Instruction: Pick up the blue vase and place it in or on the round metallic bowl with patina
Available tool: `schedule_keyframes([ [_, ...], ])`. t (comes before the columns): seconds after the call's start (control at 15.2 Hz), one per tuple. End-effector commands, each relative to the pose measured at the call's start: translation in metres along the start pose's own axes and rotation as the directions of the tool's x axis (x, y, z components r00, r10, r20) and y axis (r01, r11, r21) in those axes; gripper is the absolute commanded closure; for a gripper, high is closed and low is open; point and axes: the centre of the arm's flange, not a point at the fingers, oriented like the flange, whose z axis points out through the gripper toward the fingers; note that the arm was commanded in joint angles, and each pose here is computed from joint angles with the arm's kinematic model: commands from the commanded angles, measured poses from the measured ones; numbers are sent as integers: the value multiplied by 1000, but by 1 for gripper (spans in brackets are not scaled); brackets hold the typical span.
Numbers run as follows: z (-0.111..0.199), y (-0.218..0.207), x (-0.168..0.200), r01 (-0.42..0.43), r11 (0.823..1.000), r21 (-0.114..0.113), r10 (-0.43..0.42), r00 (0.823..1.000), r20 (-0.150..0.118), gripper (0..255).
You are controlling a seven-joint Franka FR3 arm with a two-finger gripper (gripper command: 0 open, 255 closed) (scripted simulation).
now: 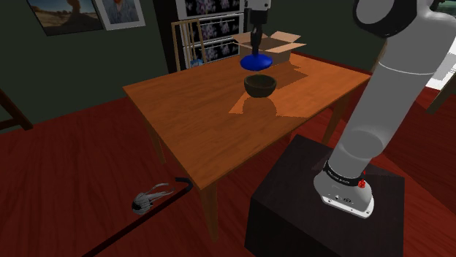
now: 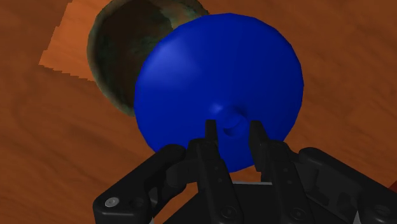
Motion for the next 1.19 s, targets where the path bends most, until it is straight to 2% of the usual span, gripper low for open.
schedule_keyframes([
  [0.0,-7,26,-8,1,1000,0,-1,1000,0,255],
  [0.26,-21,75,-22,1,1000,0,-1,1000,0,255],
  [1.12,48,79,-22,1,1000,0,-1,1000,0,255],
])
